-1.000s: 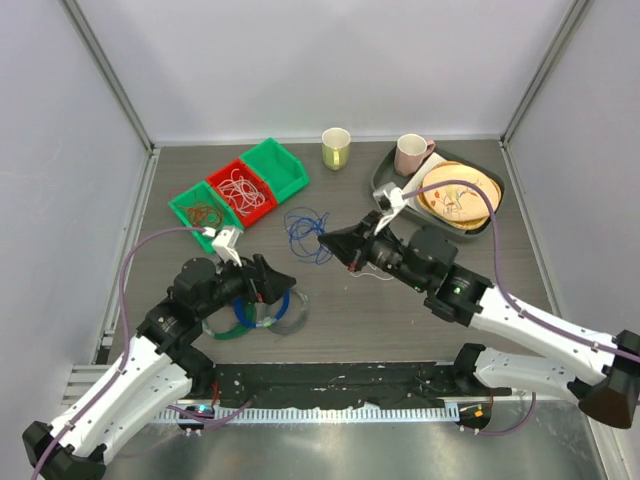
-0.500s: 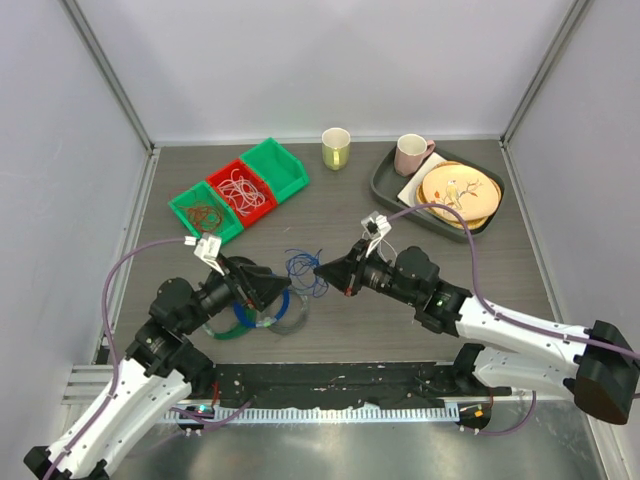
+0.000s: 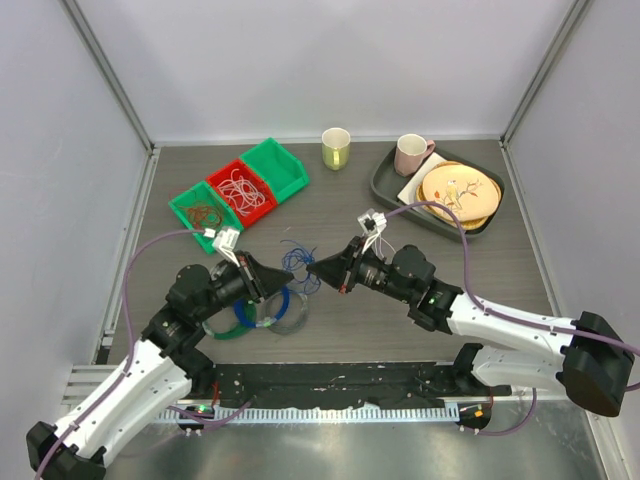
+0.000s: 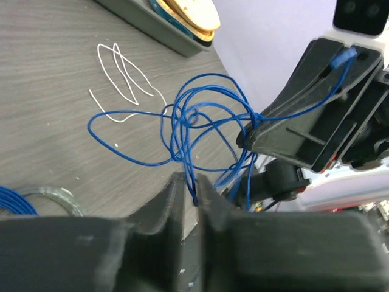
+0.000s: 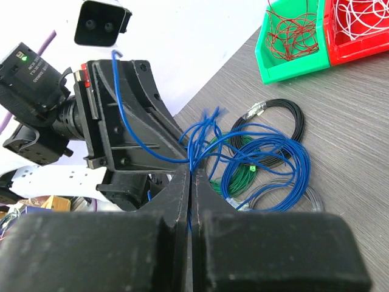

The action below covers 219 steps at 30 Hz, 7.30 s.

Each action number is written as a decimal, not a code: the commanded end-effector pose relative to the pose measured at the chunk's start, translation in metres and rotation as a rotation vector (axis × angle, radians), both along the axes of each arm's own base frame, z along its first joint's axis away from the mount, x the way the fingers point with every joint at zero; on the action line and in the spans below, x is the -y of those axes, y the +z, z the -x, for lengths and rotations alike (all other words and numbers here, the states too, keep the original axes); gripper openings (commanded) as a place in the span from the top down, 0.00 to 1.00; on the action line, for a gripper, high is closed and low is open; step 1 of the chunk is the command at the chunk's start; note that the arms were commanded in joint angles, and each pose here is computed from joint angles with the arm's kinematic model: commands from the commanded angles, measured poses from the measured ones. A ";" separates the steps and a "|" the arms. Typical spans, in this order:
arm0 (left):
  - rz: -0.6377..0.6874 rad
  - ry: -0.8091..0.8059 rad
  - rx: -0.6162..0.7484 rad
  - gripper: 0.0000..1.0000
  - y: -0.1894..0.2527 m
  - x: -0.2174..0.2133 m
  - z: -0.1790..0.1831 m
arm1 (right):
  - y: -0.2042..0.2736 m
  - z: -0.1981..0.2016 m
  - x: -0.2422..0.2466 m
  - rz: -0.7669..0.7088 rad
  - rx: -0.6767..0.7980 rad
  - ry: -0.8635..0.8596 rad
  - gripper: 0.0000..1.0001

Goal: Untangle the cables

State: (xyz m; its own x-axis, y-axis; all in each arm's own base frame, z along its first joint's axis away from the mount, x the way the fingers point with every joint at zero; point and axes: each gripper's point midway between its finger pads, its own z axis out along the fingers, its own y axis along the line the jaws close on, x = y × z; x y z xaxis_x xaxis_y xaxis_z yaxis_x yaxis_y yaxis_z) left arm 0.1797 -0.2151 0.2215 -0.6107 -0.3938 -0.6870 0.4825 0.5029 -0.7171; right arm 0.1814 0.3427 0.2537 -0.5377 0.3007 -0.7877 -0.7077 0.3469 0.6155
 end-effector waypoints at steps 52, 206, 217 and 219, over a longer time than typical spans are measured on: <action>0.053 -0.073 0.074 1.00 0.099 0.031 -0.026 | -0.046 -0.024 0.087 0.364 0.239 -0.291 0.46; -0.862 0.820 -0.107 1.00 0.038 -0.086 -0.353 | -0.070 -0.055 0.248 0.230 -0.128 -0.827 0.99; -0.990 0.847 -0.177 1.00 -0.017 -0.110 -0.400 | -0.082 -0.061 0.254 0.276 -0.152 -0.862 0.99; -0.985 0.807 -0.178 0.84 -0.022 -0.104 -0.402 | -0.083 -0.061 0.254 0.280 -0.155 -0.860 0.99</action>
